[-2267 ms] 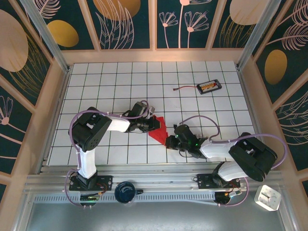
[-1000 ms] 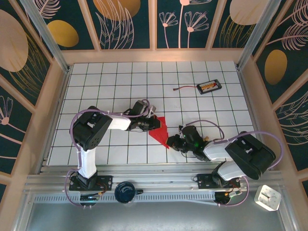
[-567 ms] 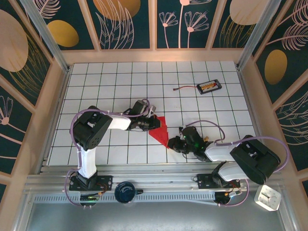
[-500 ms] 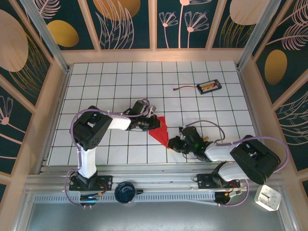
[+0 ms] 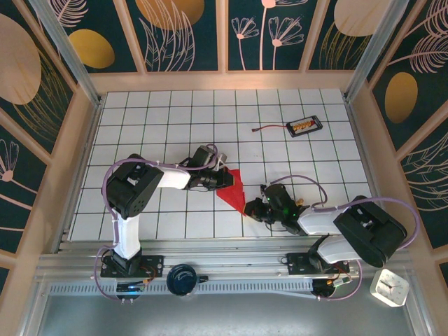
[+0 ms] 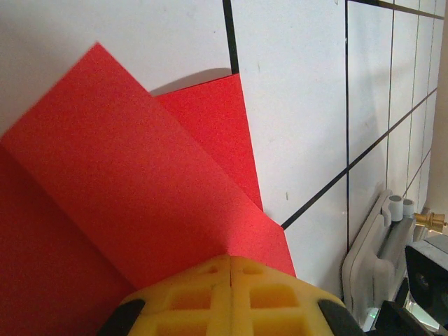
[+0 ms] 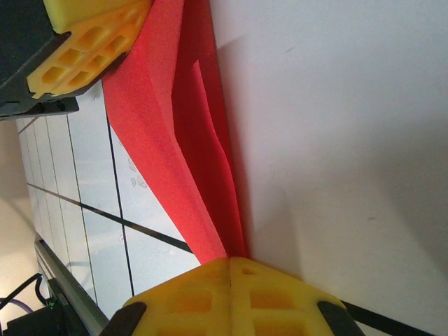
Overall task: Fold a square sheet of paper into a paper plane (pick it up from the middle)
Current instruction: Fourth fold the wing at the center of the table.
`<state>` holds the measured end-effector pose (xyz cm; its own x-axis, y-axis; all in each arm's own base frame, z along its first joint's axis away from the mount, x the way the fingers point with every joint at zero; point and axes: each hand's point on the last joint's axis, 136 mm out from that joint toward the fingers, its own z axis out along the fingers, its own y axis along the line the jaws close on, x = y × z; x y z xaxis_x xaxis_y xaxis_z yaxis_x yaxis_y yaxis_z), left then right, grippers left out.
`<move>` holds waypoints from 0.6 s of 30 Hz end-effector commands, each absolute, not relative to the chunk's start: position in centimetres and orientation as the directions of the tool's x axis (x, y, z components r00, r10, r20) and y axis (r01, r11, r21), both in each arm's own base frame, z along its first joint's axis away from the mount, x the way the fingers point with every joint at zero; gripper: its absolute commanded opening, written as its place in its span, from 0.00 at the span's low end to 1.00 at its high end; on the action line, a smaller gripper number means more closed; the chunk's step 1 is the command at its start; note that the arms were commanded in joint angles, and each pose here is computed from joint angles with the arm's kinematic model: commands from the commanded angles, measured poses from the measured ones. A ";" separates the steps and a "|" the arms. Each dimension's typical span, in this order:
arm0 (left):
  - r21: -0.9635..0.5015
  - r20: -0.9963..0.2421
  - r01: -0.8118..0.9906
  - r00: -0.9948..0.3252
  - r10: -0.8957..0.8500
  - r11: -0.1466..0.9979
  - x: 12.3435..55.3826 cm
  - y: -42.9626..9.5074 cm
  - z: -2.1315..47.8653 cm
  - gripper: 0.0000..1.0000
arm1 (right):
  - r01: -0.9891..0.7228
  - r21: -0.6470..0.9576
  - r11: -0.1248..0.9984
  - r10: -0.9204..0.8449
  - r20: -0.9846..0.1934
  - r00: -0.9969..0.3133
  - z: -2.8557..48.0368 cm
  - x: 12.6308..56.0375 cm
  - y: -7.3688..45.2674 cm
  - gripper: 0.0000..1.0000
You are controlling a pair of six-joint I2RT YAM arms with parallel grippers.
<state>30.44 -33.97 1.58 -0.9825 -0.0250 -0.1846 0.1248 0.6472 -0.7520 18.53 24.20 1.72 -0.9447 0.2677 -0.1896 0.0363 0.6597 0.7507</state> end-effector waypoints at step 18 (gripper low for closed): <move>-0.688 -0.161 0.081 -0.986 -0.043 0.721 30.8 -32.1 -1.4 0.03 | 0.099 0.705 0.702 0.295 -0.162 -0.941 0.3 18.0 22.4 0.06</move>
